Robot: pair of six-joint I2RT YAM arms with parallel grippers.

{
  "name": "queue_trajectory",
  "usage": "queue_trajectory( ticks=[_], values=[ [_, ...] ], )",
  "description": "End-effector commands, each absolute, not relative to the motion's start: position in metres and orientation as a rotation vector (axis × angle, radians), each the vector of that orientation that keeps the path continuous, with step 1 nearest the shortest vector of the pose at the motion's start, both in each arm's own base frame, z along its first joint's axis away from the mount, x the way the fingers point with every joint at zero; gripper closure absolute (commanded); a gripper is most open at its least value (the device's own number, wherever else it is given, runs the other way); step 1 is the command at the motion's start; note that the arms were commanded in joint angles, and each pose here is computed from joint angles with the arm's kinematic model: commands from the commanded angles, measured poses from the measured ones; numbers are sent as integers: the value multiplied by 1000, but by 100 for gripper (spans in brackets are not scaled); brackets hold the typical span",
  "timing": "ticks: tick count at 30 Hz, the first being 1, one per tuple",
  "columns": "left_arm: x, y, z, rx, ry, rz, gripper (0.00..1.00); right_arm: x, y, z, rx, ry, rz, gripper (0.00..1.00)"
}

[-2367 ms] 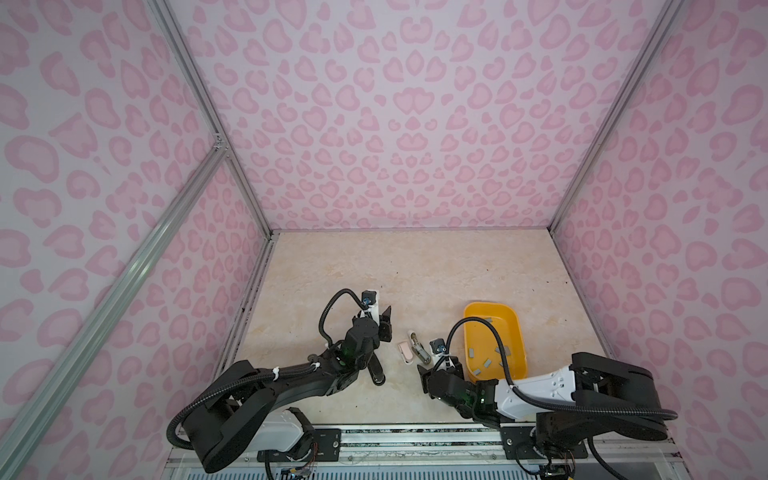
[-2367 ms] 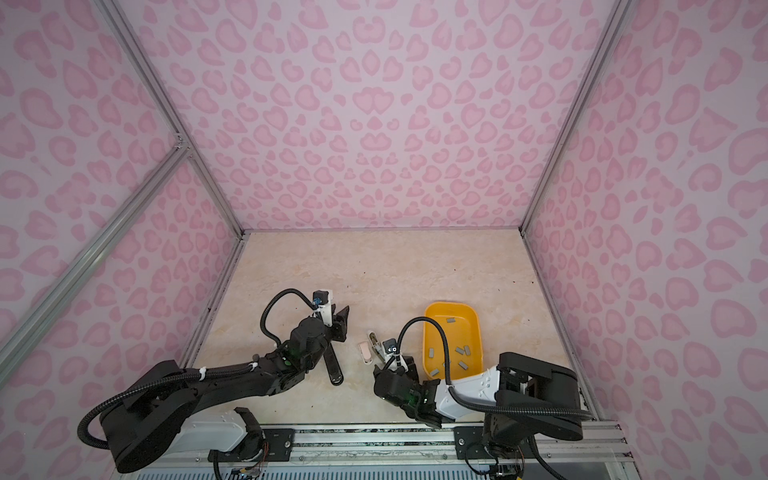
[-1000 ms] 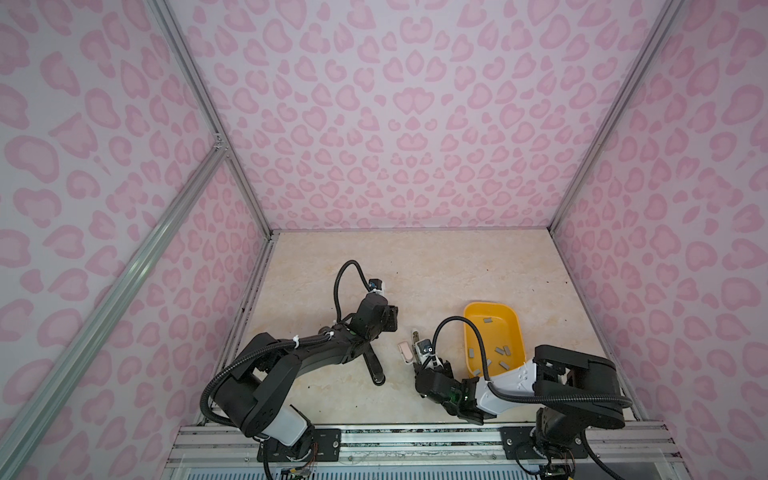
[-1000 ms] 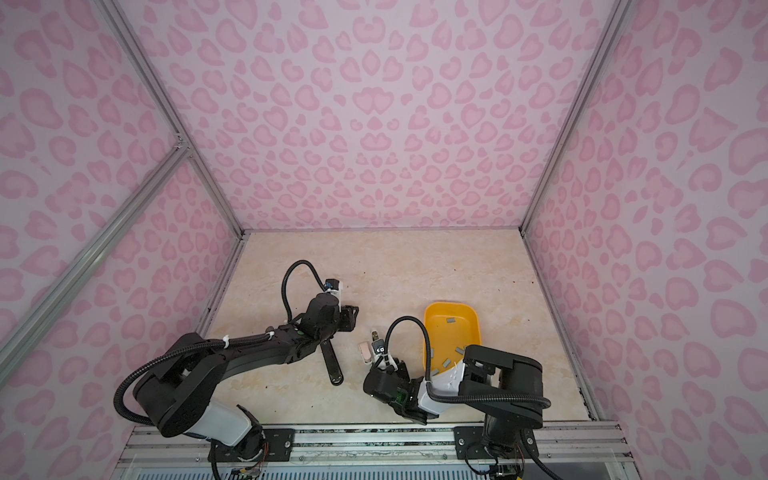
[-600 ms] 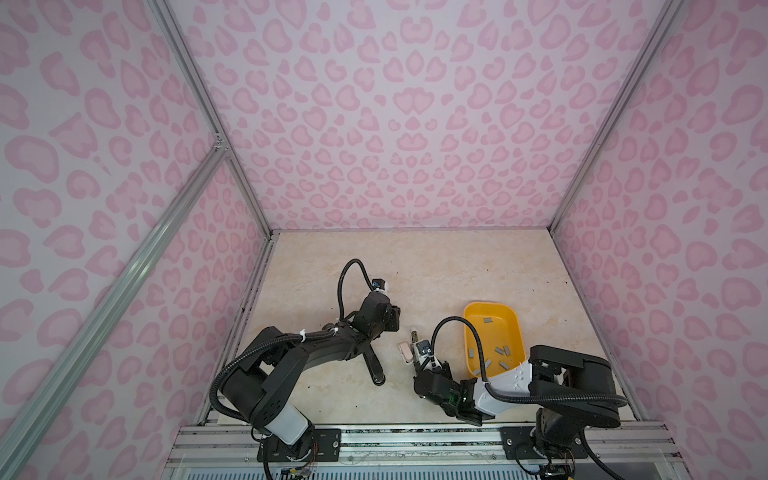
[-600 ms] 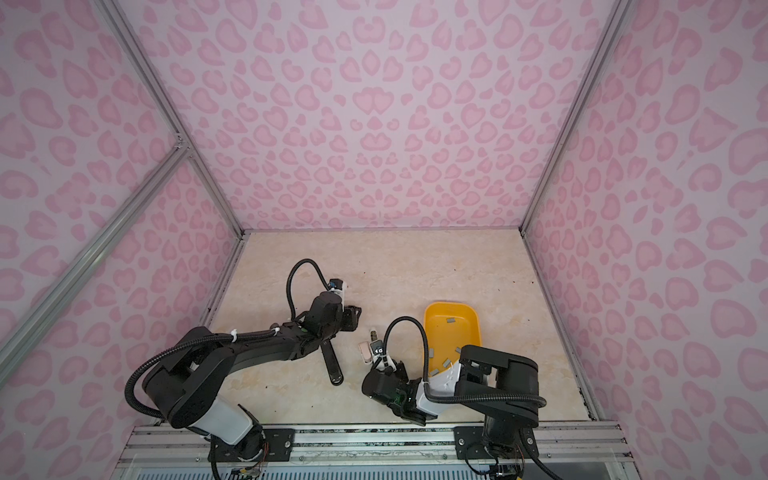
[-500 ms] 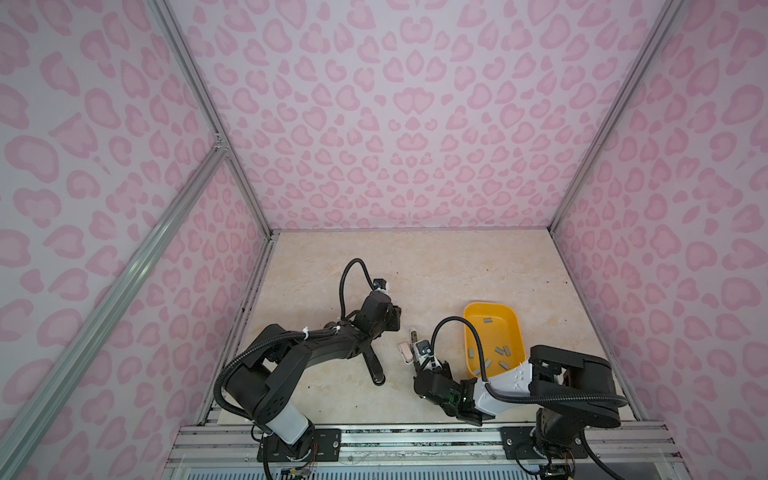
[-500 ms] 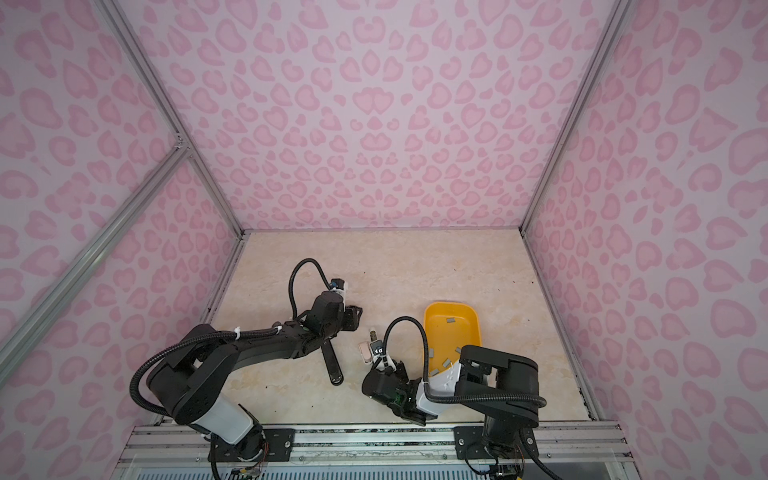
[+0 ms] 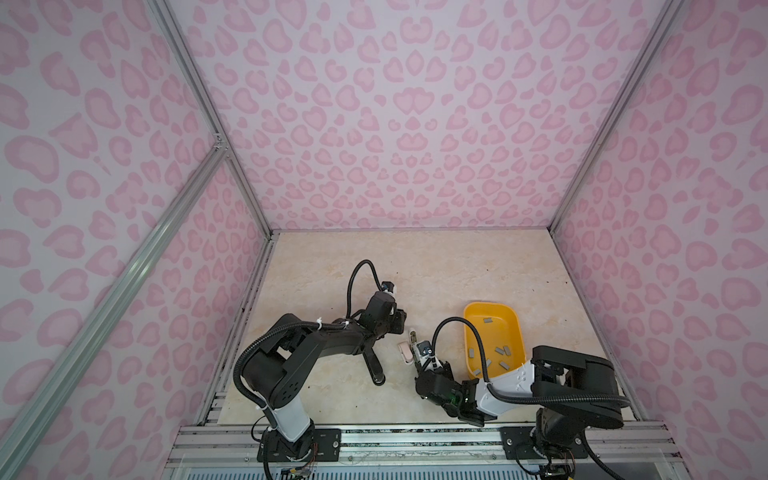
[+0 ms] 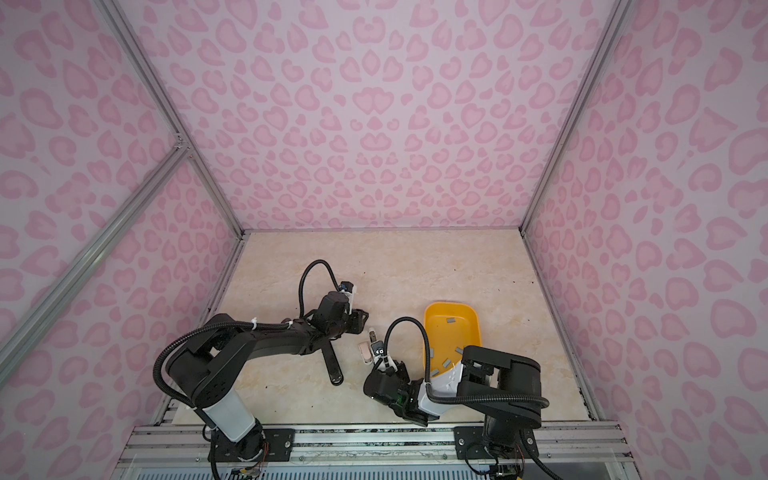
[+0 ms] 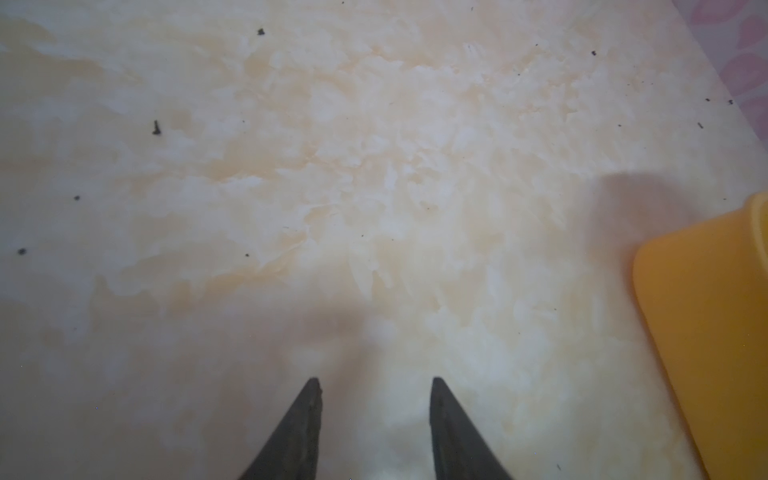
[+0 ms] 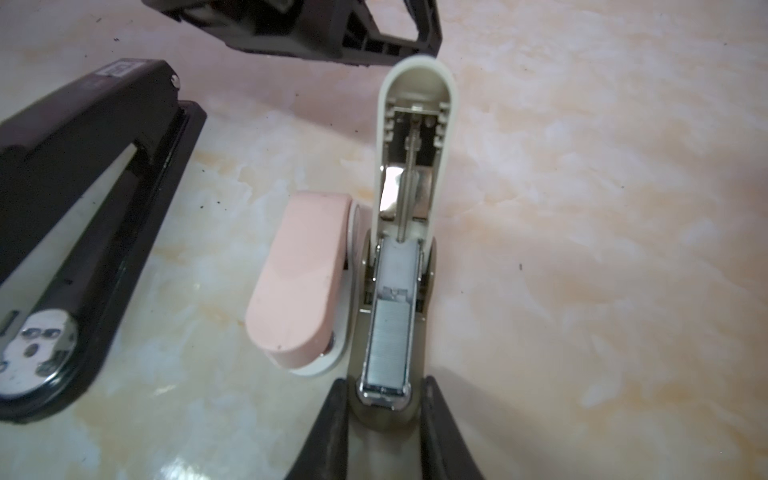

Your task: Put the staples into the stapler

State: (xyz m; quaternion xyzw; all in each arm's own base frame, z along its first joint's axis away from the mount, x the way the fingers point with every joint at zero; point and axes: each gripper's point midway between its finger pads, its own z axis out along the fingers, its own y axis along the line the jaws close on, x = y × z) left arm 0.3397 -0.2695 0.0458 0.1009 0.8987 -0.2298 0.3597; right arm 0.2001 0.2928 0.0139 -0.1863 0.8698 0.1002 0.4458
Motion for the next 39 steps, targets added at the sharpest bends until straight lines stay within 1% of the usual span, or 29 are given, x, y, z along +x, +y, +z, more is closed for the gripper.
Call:
queue_trajectory(
  ticks=[1, 5, 13, 17, 22, 24, 32, 39],
  values=[
    [328, -295, 62, 431, 2195, -702, 55, 195, 273, -5, -517, 2215, 151, 79],
    [307, -311, 63, 596, 2119, -697, 56, 196, 268, -5, -490, 2221, 163, 79],
    [282, -323, 77, 712, 2006, -786, 56, 198, 258, -1, -442, 2211, 169, 79],
    [273, -331, 75, 774, 1983, -804, 56, 198, 255, 0, -428, 2207, 170, 78],
    [267, -338, 75, 819, 1964, -814, 56, 198, 253, 2, -419, 2197, 178, 74],
    [266, -338, 76, 824, 1960, -815, 56, 199, 251, 3, -413, 2195, 178, 70],
    [266, -336, 76, 826, 1954, -797, 57, 198, 250, 7, -406, 2184, 199, 69],
    [274, -321, 81, 749, 1939, -723, 57, 195, 249, 31, -383, 2136, 272, 66]
  ],
)
